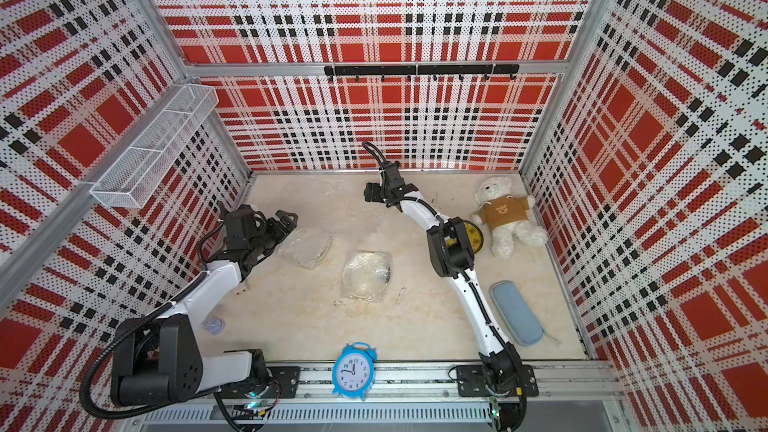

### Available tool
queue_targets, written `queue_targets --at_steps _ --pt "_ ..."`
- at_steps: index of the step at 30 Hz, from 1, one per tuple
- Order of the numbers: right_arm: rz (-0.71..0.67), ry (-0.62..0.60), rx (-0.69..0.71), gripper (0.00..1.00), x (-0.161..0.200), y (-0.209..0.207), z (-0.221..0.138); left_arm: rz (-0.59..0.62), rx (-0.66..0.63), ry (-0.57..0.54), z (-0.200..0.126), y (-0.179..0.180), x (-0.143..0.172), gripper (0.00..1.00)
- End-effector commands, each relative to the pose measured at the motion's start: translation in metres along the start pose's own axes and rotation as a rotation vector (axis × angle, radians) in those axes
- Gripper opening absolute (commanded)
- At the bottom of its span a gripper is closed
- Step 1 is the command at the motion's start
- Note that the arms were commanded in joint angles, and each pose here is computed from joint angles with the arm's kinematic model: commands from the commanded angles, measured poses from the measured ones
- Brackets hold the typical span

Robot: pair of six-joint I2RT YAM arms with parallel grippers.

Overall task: Unpack dinner plates from bubble wrap
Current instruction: Adjust the bubble wrap at the center of the board.

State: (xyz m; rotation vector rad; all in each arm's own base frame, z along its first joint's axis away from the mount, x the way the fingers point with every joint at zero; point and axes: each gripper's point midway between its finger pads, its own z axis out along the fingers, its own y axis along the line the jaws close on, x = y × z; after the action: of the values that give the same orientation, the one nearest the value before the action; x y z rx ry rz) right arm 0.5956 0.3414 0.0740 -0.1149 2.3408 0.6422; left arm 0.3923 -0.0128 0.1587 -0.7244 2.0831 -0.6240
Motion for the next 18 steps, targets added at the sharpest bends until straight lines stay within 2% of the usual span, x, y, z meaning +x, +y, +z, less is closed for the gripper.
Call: queue_targets --at_steps 1,6,14,18 --pt "-0.005 -0.059 -0.053 0.84 -0.032 0.033 -0.052 0.029 0.034 -0.022 -0.010 -0.014 -0.015 0.99" --pt "0.098 0.082 -0.082 0.84 0.003 0.042 -0.066 0.030 0.039 -0.012 -0.006 -0.016 -0.017 0.99" --pt "0.159 0.198 -0.117 0.84 0.057 0.054 -0.046 0.026 0.051 0.006 0.000 -0.019 -0.017 0.99" --pt "0.166 0.231 -0.107 0.84 0.073 0.058 -0.039 0.025 0.049 0.007 0.000 -0.018 -0.017 0.99"
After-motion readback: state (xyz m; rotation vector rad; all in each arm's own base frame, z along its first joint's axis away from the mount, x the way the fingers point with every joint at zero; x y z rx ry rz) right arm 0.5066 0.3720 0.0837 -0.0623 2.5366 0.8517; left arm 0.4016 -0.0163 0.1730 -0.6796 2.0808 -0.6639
